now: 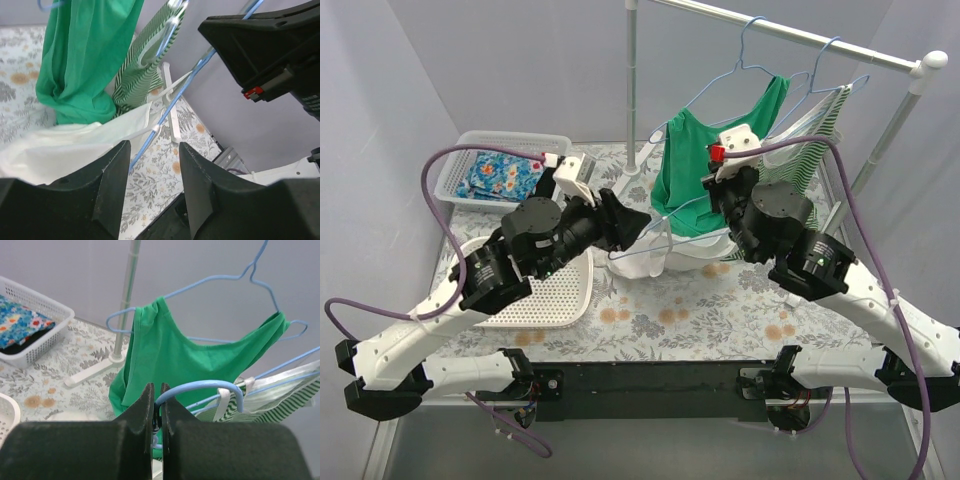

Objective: Place the tank top on the hanger

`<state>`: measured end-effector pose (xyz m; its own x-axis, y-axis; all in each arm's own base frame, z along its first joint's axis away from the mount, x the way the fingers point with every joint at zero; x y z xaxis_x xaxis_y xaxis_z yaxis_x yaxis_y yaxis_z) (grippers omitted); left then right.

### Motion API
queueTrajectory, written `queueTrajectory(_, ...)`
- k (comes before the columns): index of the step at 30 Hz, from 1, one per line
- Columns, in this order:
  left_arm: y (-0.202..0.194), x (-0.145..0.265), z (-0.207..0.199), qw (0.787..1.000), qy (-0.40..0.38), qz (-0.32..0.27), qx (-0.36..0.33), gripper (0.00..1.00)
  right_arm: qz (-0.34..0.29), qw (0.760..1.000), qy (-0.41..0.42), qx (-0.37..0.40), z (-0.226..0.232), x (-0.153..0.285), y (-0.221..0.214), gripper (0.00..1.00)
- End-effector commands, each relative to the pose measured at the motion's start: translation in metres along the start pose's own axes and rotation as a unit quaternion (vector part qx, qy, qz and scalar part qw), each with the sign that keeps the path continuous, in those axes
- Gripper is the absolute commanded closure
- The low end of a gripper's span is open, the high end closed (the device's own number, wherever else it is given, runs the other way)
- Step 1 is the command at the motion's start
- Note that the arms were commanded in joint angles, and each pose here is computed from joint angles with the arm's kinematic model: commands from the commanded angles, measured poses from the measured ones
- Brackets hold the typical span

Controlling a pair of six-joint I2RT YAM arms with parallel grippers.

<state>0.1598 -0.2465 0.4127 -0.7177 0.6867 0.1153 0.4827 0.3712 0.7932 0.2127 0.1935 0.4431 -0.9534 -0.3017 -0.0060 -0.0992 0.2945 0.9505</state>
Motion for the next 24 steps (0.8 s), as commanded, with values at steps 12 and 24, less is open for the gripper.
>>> queueTrajectory(12,0.081,0.019,-0.041,0.982,-0.043,-0.069,-0.171,0.79,-0.08,0.988,-0.031,0.132,0.011,0.012,0.116,0.99)
queueTrajectory(24,0.023,0.048,0.002,0.978,-0.03,0.053,-0.201,0.54,-0.107,0.99,0.067,0.055,0.042,0.018,0.105,0.99)
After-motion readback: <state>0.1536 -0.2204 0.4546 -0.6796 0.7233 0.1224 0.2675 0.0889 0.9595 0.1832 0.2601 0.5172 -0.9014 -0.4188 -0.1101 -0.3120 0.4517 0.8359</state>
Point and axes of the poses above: each gripper's point midway between its finger pads, its own x axis back along the fingers, its own z axis along the line the jaws close on, y = z × x, the point moved 5 cm from there along x, back along the fingers, and after that the axes turned 6 degrees about x, right-handed, at the moved point
